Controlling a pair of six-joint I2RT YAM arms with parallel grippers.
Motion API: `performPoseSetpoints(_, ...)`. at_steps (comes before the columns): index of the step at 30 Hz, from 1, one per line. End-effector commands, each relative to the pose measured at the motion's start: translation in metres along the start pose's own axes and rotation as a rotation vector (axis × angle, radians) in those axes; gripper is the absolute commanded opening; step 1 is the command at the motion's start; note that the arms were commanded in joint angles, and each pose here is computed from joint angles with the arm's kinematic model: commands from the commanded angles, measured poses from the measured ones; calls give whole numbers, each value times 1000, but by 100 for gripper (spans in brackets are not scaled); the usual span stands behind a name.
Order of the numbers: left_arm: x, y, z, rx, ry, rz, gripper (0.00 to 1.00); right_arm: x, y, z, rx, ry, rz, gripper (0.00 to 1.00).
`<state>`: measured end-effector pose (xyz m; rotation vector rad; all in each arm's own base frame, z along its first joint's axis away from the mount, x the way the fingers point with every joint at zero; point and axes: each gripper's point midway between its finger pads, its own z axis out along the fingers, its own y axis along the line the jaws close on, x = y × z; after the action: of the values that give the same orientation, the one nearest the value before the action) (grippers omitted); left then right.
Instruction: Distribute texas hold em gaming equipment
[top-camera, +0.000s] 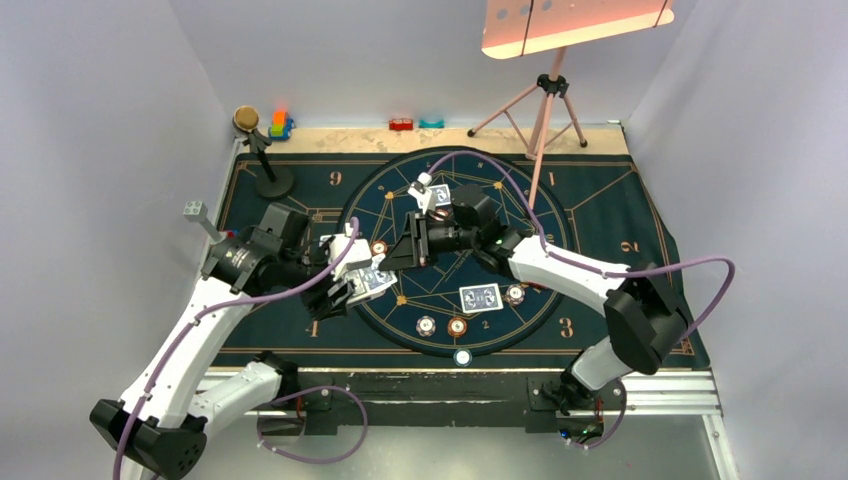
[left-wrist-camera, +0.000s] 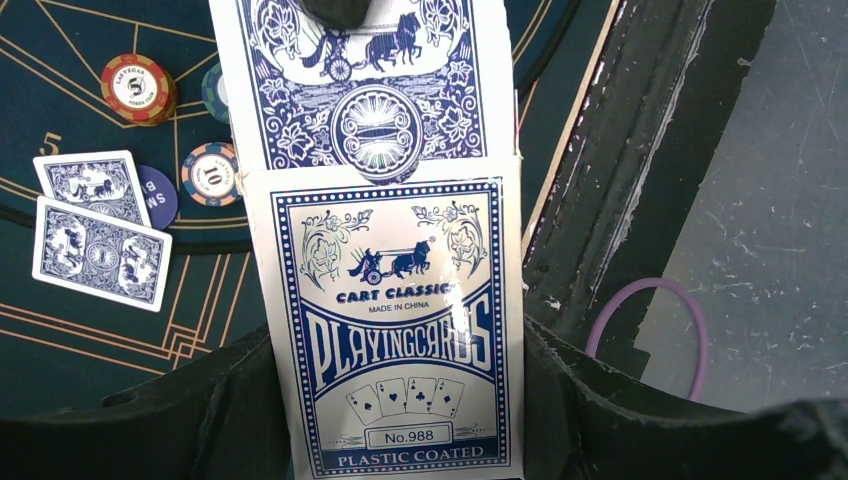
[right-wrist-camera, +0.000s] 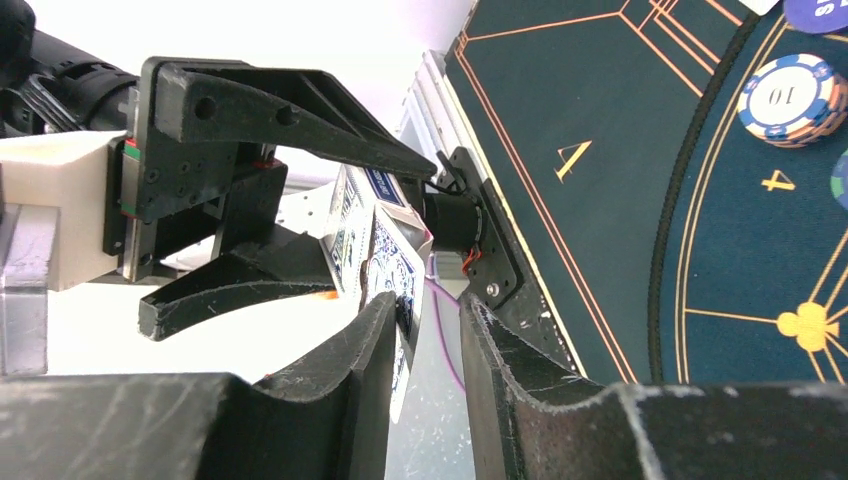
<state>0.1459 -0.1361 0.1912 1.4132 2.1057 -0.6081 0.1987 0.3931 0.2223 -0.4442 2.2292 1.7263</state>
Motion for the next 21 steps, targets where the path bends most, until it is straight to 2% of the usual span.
performPoseSetpoints(1,-21,-2,-11,-11,-83,47,0,-10,8,-14,-3,-37,-41,31)
performPoseSetpoints(9,-19,-2,-11,-17,-81,51,0,-11,11,-18,-7,-45,-36,23)
performPoseSetpoints(15,-16,-2,-10,-17,-74,49,0,-17,12,-27,3,-64,-27,0)
performPoseSetpoints(21,-15,-1,-8,-20,-71,53,0,-27,21,-44,-33,-102,-5,0)
